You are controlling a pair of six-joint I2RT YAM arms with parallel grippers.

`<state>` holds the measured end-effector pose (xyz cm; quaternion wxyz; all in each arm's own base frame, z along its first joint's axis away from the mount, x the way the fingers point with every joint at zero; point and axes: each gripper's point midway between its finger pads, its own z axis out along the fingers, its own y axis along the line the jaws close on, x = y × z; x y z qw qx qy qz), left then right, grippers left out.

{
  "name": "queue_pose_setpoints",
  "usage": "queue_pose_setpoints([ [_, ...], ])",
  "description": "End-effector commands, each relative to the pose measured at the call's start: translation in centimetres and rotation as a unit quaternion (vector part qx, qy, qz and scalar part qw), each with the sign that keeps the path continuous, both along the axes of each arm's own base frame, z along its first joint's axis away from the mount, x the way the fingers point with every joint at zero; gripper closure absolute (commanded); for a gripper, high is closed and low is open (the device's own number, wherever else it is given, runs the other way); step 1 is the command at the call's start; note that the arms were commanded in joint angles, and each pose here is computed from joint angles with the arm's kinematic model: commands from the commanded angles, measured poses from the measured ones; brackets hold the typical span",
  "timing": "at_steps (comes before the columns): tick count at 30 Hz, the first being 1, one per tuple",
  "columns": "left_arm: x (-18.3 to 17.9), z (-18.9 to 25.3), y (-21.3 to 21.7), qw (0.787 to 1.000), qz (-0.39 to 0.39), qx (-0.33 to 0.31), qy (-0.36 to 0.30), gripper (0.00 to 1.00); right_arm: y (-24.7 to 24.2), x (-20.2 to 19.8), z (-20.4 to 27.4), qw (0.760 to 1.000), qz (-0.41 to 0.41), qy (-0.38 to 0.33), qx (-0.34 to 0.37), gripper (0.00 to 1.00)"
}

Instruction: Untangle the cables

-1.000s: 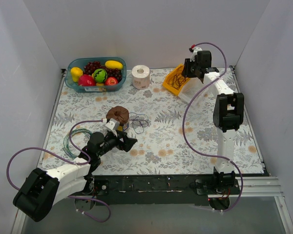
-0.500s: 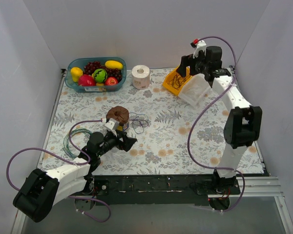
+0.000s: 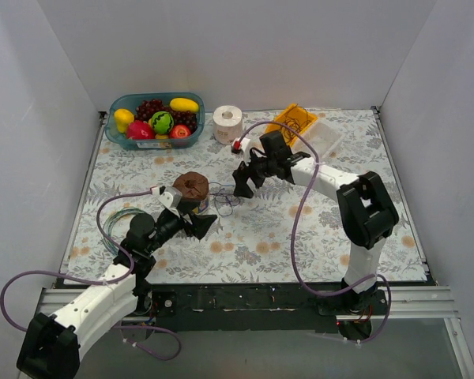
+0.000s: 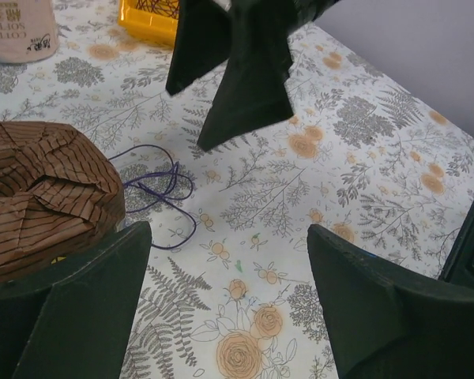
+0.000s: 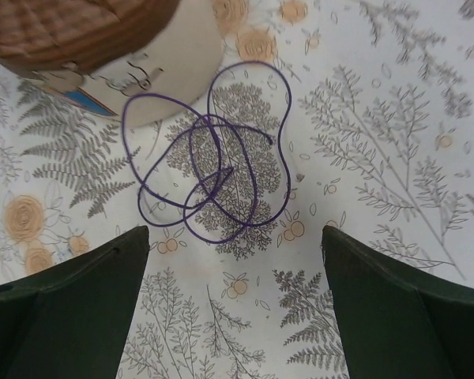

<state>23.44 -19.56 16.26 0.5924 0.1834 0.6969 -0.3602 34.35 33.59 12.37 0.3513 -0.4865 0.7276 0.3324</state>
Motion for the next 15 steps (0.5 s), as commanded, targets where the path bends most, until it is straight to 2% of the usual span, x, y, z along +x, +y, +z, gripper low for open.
queue_pose_setpoints([
  [1,-0.4,0.1,0.5,1.000,0.006,0.004,-0.004,0.21,1.5,0.6,-2.6,0.999,-0.022,-0.003,-0.030,0.03],
  [6,-0.1,-0.1,0.9,1.000,0.019,0.007,-0.004,0.20,2.4,1.2,-6.9,0.996,-0.050,0.020,-0.066,0.03],
  [10,0.0,-0.4,0.9,1.000,0.021,0.009,-0.001,0.20,2.8,0.7,-8.6,0.994,-0.053,0.027,-0.086,0.04],
  [13,0.1,-0.5,0.9,1.000,0.022,0.009,-0.001,0.20,3.2,0.0,-8.9,0.995,-0.043,0.040,-0.081,0.19],
  [14,0.1,-0.6,0.9,1.000,0.022,0.010,0.000,0.20,3.3,0.0,-8.7,0.995,-0.042,0.042,-0.077,0.41],
  [15,0.1,-0.6,0.9,1.000,0.022,0.010,0.000,0.20,3.4,-0.1,-8.5,0.995,-0.042,0.046,-0.074,0.56],
])
